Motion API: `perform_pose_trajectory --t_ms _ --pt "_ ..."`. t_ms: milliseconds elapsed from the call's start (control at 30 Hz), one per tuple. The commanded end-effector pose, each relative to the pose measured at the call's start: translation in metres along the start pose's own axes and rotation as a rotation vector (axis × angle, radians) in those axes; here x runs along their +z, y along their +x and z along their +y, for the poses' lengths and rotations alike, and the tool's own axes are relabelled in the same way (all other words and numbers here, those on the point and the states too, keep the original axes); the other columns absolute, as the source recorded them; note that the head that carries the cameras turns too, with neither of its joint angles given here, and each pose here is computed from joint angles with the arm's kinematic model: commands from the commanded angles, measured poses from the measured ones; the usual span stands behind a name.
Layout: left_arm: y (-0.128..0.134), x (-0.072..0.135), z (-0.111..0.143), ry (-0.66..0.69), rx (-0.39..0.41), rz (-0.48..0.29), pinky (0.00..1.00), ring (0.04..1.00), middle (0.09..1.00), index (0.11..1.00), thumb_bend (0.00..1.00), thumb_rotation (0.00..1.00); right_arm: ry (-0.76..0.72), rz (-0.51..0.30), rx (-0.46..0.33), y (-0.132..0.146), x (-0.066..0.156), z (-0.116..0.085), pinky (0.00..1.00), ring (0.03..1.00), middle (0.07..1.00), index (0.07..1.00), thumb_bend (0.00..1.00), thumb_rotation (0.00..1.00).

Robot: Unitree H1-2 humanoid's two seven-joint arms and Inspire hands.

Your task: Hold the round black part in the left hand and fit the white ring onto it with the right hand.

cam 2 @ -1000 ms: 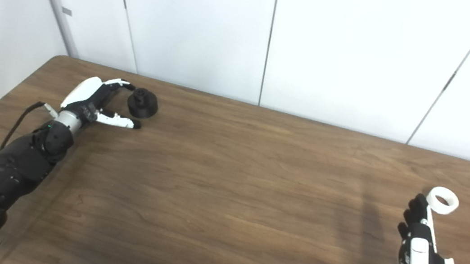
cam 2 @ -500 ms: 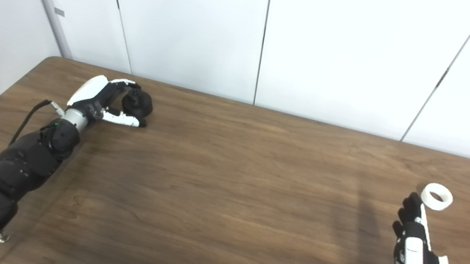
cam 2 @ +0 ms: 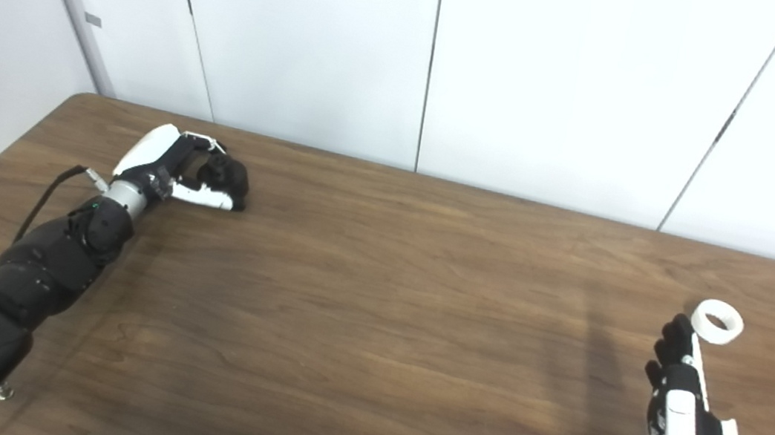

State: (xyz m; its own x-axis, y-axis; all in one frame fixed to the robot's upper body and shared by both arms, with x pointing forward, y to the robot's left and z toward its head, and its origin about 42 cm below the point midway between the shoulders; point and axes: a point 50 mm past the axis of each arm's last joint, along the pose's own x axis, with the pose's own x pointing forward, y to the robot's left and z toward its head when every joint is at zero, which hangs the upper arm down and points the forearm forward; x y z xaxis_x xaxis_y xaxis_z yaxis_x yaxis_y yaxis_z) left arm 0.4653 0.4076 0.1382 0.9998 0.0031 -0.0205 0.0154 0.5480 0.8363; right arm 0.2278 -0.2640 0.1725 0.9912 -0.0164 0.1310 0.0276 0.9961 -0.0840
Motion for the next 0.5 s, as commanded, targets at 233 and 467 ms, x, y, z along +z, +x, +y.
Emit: perform_pose_trajectory --t_ms 233,467 --pt "0.007 0.015 0.012 -0.006 0.007 -0.088 0.95 0.888 0.768 0.484 0.52 0.05 -0.003 -0.096 -0.005 0.005 0.016 -0.002 1.0 1.0 1.0 1.0 0.45 1.0" --pt "0.0 0.032 0.003 -0.047 -0.033 -0.184 1.0 0.952 0.827 0.484 0.52 0.05 -0.003 -0.102 0.003 0.008 0.017 0.001 1.0 0.993 1.0 1.0 0.48 1.0"
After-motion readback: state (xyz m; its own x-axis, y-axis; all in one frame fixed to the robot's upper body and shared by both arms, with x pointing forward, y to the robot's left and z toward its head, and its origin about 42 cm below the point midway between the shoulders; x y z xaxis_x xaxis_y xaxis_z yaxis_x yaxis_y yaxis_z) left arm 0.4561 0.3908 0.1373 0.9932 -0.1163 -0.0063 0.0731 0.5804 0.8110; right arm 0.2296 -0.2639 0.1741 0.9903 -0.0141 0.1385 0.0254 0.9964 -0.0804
